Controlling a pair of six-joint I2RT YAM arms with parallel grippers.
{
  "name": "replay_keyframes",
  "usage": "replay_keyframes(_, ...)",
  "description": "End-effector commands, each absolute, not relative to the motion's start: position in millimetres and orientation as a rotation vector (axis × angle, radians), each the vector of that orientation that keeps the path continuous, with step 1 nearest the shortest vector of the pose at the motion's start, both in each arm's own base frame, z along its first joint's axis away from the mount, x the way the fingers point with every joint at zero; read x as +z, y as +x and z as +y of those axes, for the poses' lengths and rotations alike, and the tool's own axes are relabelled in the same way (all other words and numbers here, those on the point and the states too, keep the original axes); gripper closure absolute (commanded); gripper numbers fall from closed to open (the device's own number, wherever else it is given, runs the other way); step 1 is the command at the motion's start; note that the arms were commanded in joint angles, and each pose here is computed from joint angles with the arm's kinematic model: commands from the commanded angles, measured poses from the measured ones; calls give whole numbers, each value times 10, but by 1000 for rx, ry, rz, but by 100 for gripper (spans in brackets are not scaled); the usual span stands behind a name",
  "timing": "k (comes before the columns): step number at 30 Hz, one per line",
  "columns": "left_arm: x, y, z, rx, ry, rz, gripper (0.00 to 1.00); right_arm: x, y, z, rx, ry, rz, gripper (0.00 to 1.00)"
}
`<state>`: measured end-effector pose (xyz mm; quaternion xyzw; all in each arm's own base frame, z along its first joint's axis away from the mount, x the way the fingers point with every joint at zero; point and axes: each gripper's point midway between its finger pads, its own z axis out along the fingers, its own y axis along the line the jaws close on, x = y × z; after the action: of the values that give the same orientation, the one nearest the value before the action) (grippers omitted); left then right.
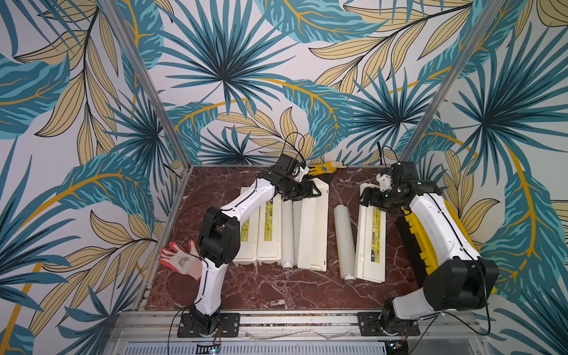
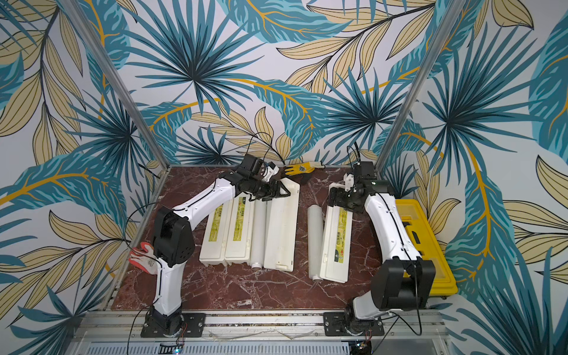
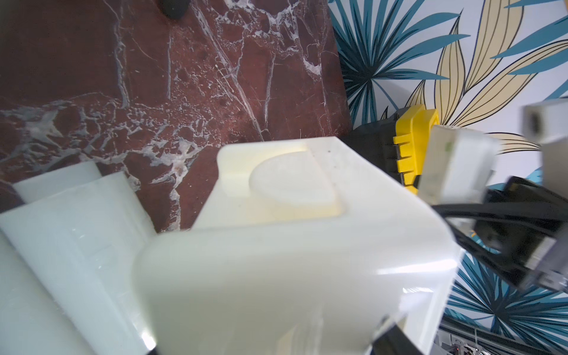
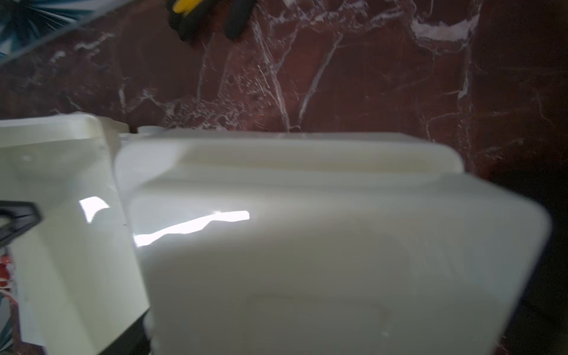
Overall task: Put plastic wrap rolls into dispensers
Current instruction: Place the lid at the center of the board.
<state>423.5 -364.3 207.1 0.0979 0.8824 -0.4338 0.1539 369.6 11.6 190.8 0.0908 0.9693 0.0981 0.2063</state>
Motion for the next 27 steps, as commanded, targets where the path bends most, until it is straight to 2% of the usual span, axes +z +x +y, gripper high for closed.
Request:
replay_keyframes(1,2786,4187,-3618,-1293,348,2363,73,1641,3589,-101,95,221,2860,56)
replay_keyframes(9,2900,4145,-3614,-1319,342,2348,73,969,3698,-275,-58,177,3071,57)
replay_keyframes(13,2915,4137,-3608,-1318,341,2346,73,692,3719,-231,-38,198,3124,61)
replay_keyframes(17,2928,4137,-3599,-1319,342,2343,73,490,3723,-29,12,165,3150,61)
replay_keyframes(24,2929,4142,-3601,-1322,332,2346,73,429,3784,550,226,152,3096,62)
replay_keyframes(27,2956,4152,-3624,-1338,325,2341,73,505,3806,598,239,149,3078,62)
